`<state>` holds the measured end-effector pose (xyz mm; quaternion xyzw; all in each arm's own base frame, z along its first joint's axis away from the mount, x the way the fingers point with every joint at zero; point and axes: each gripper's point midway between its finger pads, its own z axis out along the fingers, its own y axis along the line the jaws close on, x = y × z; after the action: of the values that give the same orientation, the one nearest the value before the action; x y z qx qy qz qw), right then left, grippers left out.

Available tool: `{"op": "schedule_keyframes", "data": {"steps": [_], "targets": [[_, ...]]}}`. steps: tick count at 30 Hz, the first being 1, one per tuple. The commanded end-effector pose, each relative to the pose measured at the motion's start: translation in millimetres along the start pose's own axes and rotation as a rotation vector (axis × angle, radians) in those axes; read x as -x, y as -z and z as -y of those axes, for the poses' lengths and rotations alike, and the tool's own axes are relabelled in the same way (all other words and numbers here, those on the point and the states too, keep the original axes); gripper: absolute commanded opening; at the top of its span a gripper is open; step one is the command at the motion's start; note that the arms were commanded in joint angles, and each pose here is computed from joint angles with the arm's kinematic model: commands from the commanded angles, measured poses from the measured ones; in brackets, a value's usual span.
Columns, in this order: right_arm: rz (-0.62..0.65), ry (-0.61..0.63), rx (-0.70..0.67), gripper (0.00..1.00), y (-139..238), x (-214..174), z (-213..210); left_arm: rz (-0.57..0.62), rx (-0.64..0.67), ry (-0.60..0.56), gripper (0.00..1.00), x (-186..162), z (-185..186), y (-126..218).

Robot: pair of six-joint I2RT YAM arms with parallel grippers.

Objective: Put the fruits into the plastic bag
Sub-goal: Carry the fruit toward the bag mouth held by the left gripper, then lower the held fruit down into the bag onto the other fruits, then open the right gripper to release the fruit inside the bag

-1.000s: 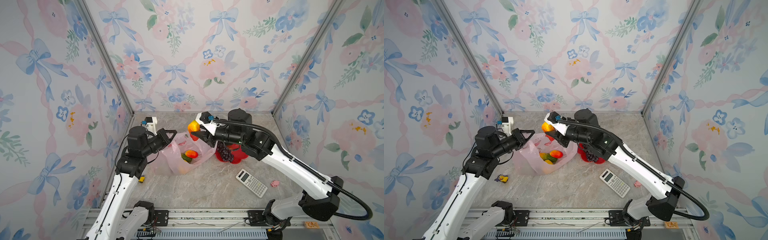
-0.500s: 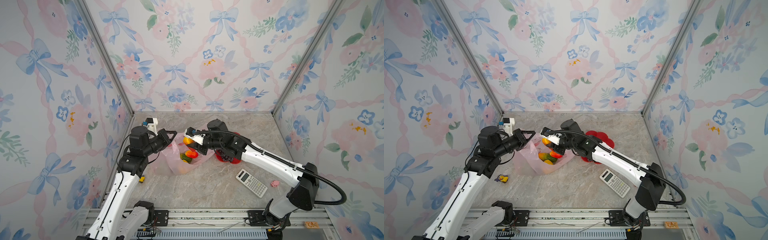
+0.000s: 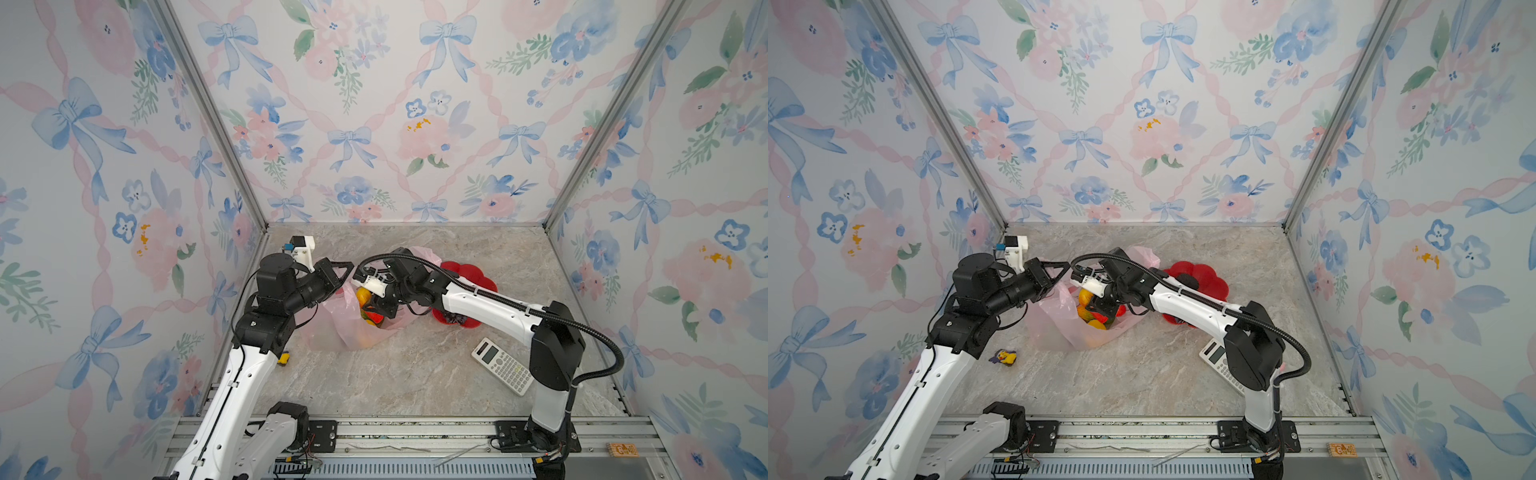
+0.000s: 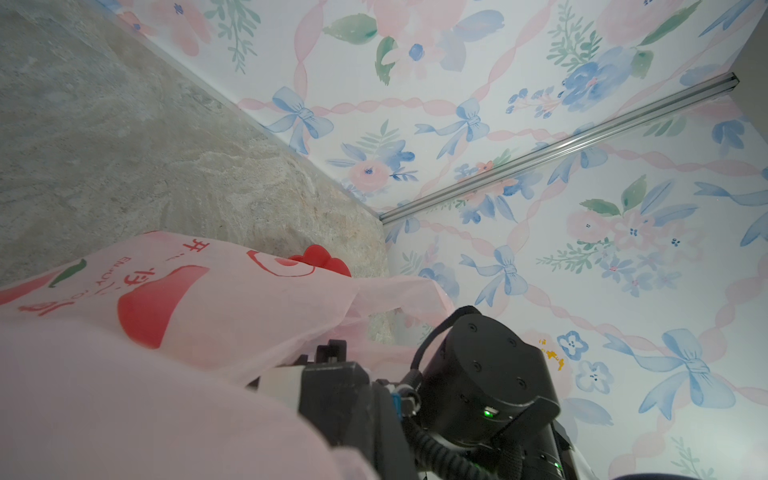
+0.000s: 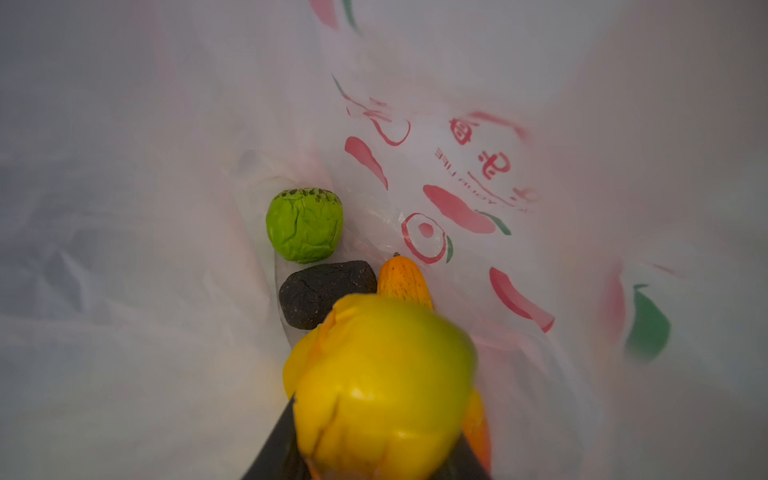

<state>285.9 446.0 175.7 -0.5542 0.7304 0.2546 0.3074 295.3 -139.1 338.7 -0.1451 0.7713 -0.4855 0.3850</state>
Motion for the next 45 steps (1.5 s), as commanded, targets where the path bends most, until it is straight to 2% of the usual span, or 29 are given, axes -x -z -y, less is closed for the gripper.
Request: {"op": "schedule_keyframes", "data": {"steps": [1,9,14,18,28,33,45], "targets": [[-0.038,-0.092,0.050,0.13,-14,-3,-10,0.003,-0.034,-0.011,0.00,0,8,5],[-0.167,-0.225,-0.015,0.13,-39,-37,7,0.004,-0.026,-0.004,0.00,-3,2,7],[-0.235,-0.293,-0.127,0.14,-35,-58,34,0.007,-0.021,0.001,0.00,-4,-1,7],[-0.263,-0.350,-0.152,0.18,-30,-69,45,0.008,-0.011,0.005,0.00,-4,-5,6],[-0.272,-0.395,-0.115,0.38,-27,-72,39,-0.003,-0.004,0.001,0.00,-2,-7,1],[-0.262,-0.401,-0.115,0.65,-25,-68,39,0.000,-0.006,-0.002,0.00,-2,-6,2],[-0.170,-0.379,-0.137,0.88,-1,-34,45,0.012,-0.004,-0.008,0.00,1,-6,4]]}}
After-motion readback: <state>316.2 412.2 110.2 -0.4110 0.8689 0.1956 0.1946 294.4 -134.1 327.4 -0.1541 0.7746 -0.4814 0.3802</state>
